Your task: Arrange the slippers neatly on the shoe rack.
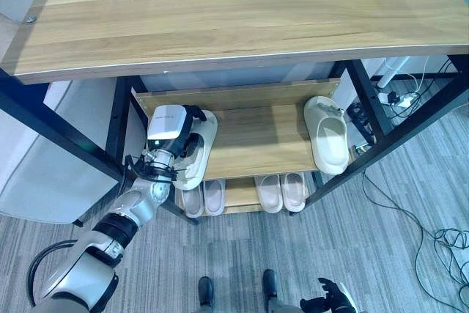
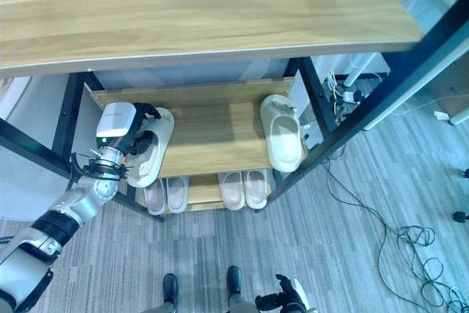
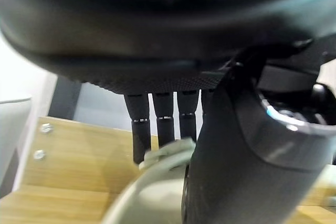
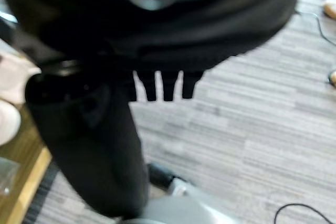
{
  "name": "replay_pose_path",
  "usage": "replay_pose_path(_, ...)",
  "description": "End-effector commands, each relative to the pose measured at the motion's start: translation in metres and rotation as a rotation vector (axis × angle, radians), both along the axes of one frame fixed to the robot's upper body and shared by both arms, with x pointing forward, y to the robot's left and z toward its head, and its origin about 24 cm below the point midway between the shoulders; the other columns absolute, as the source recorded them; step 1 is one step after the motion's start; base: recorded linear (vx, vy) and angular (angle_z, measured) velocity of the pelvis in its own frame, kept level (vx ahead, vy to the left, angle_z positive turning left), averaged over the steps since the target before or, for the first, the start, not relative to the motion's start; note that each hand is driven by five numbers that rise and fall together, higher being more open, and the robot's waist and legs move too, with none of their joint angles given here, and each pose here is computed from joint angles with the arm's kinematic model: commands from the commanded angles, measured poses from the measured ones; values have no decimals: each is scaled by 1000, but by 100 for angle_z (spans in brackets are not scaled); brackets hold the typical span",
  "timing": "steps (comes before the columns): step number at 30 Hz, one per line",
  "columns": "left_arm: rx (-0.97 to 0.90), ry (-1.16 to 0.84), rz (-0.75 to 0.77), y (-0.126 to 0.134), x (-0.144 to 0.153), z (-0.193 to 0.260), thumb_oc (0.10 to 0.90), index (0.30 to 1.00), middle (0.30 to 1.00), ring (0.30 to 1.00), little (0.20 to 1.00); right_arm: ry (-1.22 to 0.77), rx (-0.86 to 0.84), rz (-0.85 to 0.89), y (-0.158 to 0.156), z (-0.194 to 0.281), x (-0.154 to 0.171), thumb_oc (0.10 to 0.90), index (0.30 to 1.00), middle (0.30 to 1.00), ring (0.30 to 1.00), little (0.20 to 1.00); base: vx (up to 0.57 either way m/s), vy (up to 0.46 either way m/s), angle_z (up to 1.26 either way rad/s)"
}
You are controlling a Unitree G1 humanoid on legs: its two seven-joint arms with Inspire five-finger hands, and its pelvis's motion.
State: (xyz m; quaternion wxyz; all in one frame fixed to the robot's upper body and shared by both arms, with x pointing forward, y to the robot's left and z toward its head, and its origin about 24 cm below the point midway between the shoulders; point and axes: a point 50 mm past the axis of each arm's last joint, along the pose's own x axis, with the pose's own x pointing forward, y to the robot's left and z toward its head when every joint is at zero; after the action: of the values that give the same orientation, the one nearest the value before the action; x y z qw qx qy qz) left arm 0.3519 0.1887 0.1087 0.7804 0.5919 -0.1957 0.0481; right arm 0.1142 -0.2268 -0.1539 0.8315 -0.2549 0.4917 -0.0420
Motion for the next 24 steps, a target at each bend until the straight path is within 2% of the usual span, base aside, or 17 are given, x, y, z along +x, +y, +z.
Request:
replay_pose_path(1, -45, -200, -40, -14, 21, 60, 400, 300, 300, 300, 300, 24, -19, 33, 2, -3, -9, 800, 900, 900, 900, 900, 13, -29, -5)
replay_pose_path(8, 65, -270, -68, -28, 29, 87, 400, 300, 300, 300, 300, -4, -45, 24, -6, 2, 0, 800, 900, 900, 900, 900, 8, -34, -5)
replay_pose_path(14, -18, -328, -116, -61, 35, 108, 400, 300, 300, 300, 300, -20, -55, 21, -9, 4, 5, 800, 900, 900, 900, 900, 16, -53, -5)
replay_pose_path(17, -17, -335, -120, -68, 37, 112, 400, 300, 300, 300, 300, -23, -56, 19, -9, 4, 6, 800, 900, 900, 900, 900, 16, -32, -10)
replay_pose_path(19, 65, -367, -99, -69, 40, 117, 400, 300, 300, 300, 300, -31, -64, 12, -12, 6, 7, 800, 900, 900, 900, 900, 19, -31, -15)
replay_pose_path(20, 131, -374, -119, -80, 40, 117, 400, 300, 300, 300, 300, -44, -69, 4, -14, 7, 10, 800, 900, 900, 900, 900, 24, -31, -9)
replay_pose_path(24, 188, -346, -108, -85, 46, 113, 400, 300, 300, 300, 300, -48, -69, -4, -14, 7, 12, 800, 900, 900, 900, 900, 28, -42, -9)
